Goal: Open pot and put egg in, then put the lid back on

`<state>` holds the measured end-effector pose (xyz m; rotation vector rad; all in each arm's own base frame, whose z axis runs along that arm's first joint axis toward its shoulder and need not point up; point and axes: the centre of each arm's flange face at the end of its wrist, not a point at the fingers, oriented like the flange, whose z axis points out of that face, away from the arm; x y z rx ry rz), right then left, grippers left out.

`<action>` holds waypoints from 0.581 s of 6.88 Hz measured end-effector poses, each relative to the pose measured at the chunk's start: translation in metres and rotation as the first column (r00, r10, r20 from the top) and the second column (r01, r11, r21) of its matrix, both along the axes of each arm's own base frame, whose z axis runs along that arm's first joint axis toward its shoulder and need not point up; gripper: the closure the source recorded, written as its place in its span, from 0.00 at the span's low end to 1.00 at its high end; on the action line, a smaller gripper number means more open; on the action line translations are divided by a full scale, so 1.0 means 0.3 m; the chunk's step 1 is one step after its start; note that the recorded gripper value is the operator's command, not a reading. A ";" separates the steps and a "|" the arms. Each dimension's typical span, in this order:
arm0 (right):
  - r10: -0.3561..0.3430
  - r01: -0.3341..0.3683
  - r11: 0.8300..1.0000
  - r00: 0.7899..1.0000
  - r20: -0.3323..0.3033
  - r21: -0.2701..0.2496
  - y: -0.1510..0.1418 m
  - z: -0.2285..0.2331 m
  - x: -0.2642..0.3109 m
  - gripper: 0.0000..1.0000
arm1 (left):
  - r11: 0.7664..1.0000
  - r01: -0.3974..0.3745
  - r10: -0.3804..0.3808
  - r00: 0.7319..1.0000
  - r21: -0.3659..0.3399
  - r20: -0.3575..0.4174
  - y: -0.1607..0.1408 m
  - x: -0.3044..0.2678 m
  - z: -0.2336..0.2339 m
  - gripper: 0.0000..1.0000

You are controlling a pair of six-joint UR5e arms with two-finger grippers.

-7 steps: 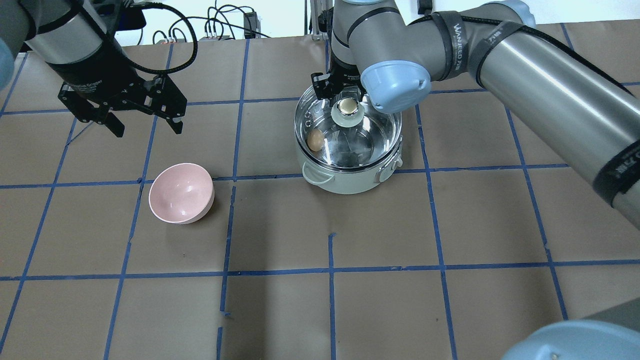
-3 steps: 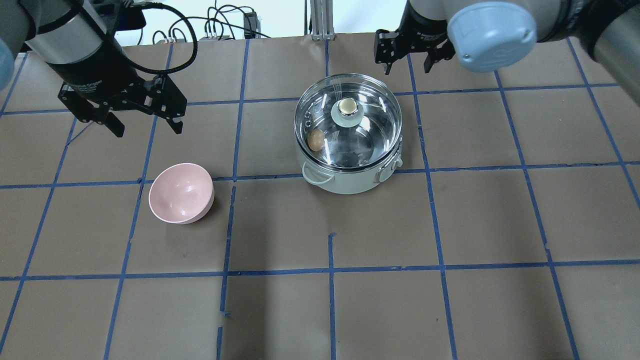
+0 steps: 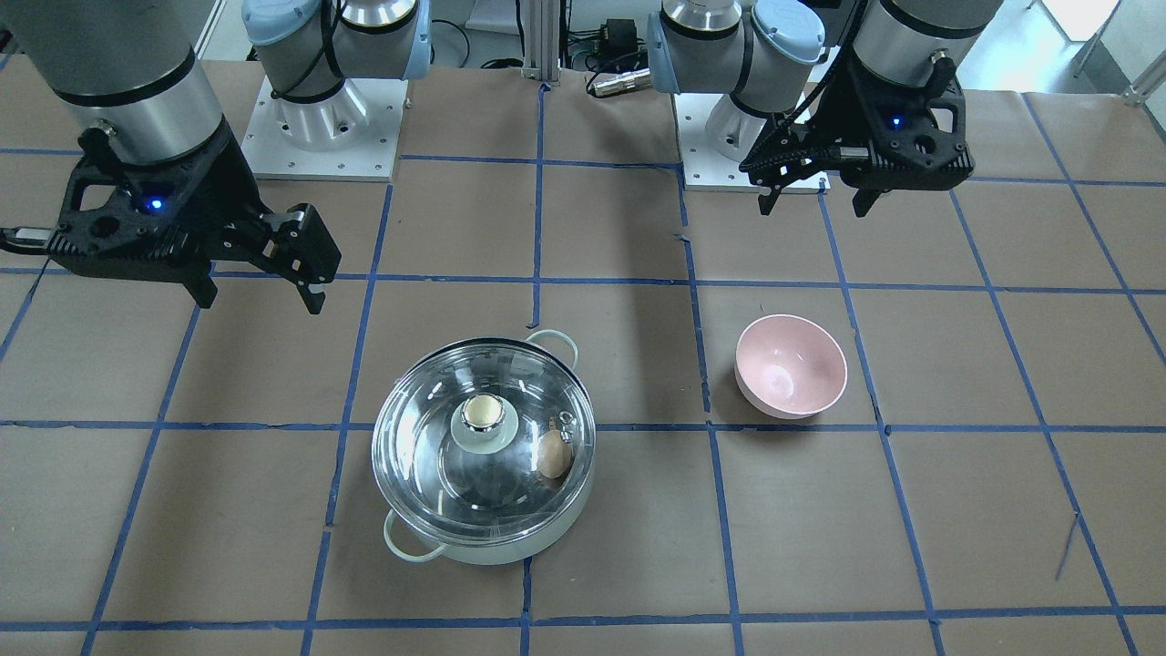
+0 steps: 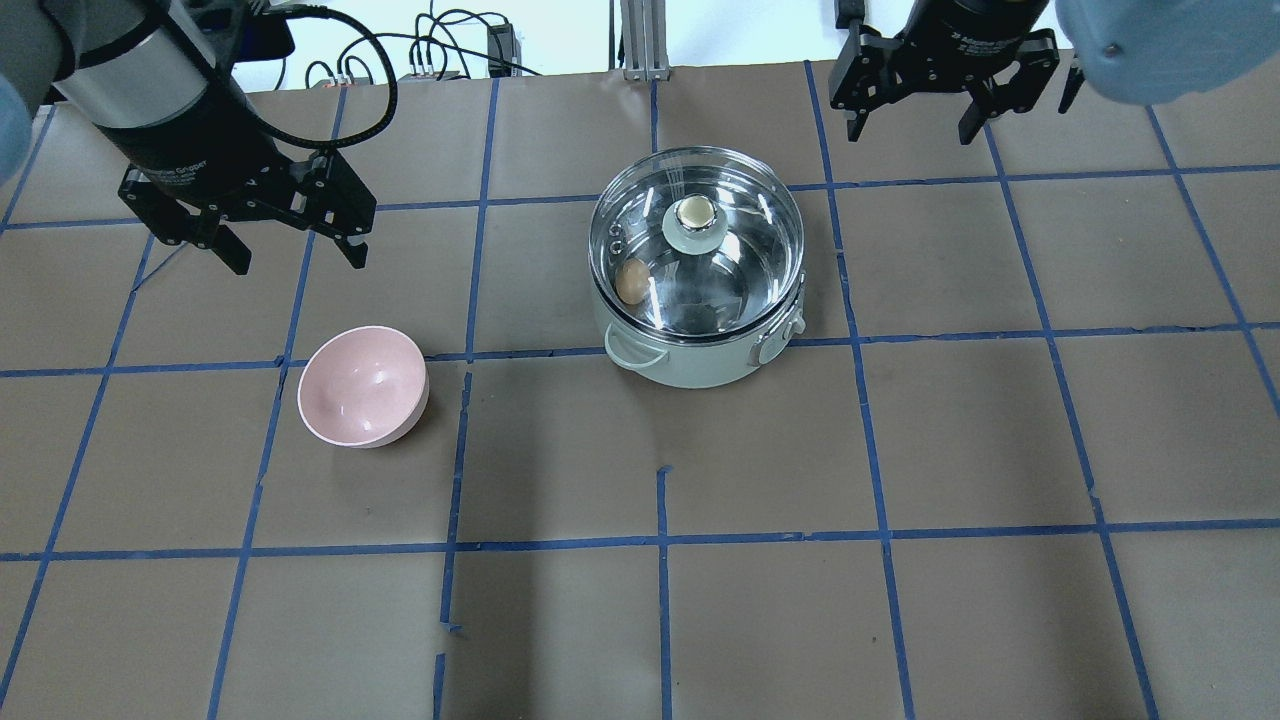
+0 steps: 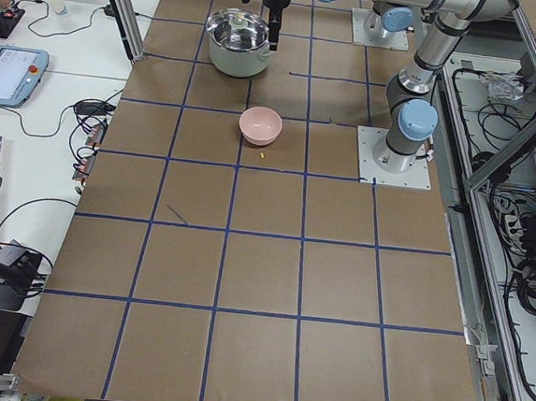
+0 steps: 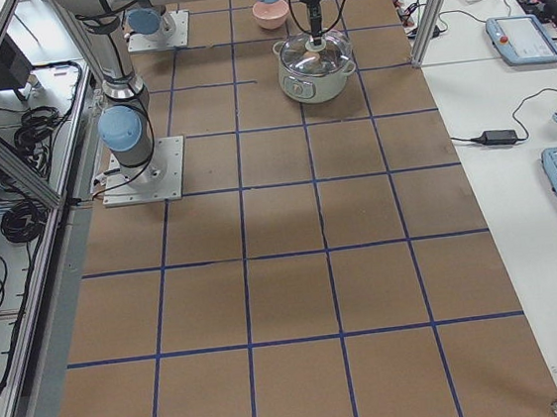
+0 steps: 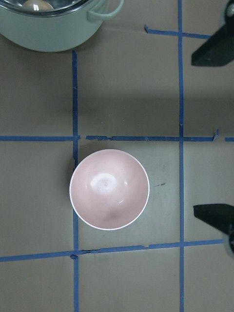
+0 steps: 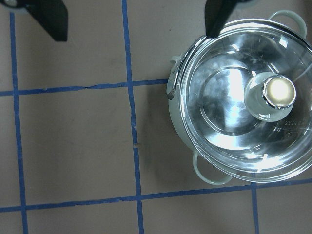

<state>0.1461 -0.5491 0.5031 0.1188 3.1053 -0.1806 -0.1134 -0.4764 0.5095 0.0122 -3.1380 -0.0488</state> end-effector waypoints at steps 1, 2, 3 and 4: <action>-0.004 0.004 1.000 1.000 0.003 0.021 0.035 -0.005 -0.003 0.00 | 1.000 0.000 0.000 1.000 0.000 0.000 0.000 -0.001 0.000 0.00; -0.005 0.005 0.999 1.000 0.005 0.043 0.070 -0.034 -0.001 0.00 | 1.000 0.001 -0.001 1.000 0.000 0.000 0.000 -0.002 0.000 0.00; -0.006 0.006 0.999 1.000 0.005 0.054 0.096 -0.055 0.001 0.00 | 1.000 0.002 -0.002 1.000 0.001 0.001 0.001 -0.003 -0.001 0.00; -0.008 0.008 0.998 1.000 0.006 0.060 0.108 -0.066 0.002 0.00 | 1.000 0.002 -0.002 1.000 0.001 0.001 0.001 -0.003 -0.001 0.00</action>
